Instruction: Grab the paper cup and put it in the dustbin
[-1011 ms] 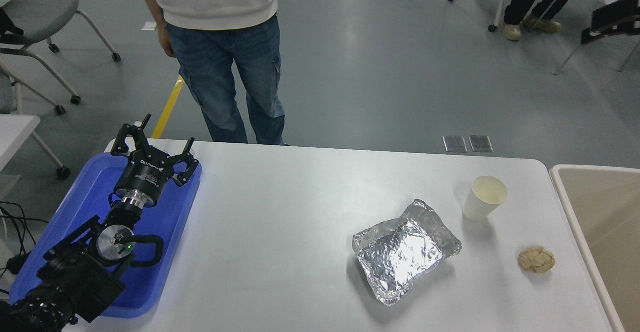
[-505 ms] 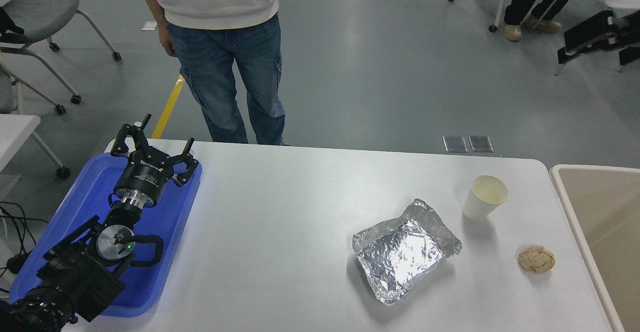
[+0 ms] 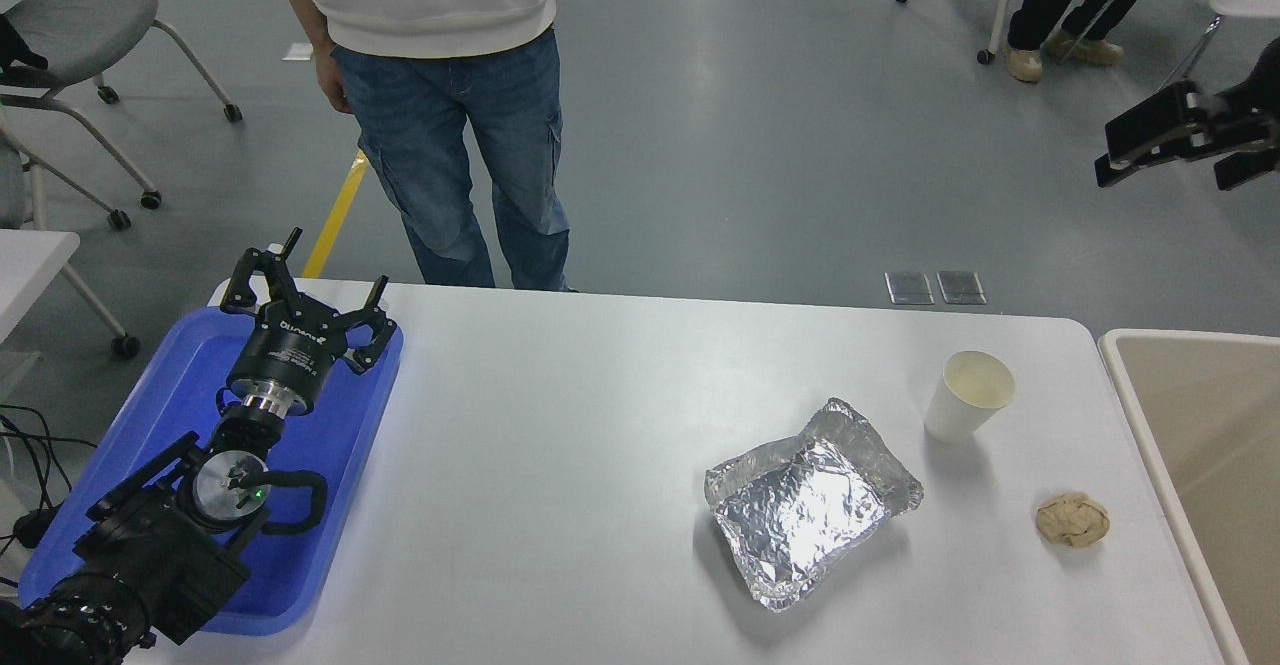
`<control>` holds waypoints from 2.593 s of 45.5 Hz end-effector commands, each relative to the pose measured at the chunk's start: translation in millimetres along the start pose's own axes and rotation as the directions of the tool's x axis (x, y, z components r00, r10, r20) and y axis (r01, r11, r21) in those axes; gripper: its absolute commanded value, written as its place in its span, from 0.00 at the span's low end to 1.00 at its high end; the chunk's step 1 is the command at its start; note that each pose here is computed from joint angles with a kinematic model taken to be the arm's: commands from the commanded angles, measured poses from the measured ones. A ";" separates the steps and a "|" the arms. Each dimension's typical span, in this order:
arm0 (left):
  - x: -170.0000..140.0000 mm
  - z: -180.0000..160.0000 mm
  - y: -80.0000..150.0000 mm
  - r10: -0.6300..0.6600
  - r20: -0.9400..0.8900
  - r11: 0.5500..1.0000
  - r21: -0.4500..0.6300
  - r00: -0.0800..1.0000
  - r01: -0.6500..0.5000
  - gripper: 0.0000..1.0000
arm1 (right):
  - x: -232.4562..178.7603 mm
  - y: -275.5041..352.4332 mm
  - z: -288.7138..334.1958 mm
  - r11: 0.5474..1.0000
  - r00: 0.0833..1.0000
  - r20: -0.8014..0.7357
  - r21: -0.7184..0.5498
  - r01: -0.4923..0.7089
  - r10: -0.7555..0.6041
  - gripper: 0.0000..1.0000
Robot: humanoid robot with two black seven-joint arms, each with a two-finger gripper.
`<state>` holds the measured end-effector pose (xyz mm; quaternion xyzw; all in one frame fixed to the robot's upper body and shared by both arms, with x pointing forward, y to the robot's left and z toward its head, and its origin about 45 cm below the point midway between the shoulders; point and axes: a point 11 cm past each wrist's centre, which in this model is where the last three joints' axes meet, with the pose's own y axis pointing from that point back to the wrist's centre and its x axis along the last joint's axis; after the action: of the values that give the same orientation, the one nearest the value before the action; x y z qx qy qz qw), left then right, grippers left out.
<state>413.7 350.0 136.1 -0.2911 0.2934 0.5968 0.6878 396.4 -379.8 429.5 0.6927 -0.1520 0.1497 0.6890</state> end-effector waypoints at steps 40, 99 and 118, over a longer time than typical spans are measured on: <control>-0.1 0.0 0.0 -0.001 0.000 1.000 0.000 1.000 0.001 1.00 | -78.0 -189.3 47.4 0.999 0.971 0.239 0.004 0.032 -0.032 1.00; -0.1 0.0 0.0 -0.001 0.000 1.000 0.000 1.000 0.001 1.00 | -126.9 -275.3 24.2 0.995 0.944 0.318 0.019 -0.095 0.084 0.98; -0.1 0.0 0.0 -0.001 0.000 1.000 0.000 1.000 0.001 1.00 | -137.4 -279.6 28.6 0.997 0.952 0.298 0.009 -0.080 0.074 0.26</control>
<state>413.6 349.9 136.2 -0.2912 0.2934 0.5965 0.6880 391.0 -405.0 122.0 0.7098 -0.2838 0.0702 0.6408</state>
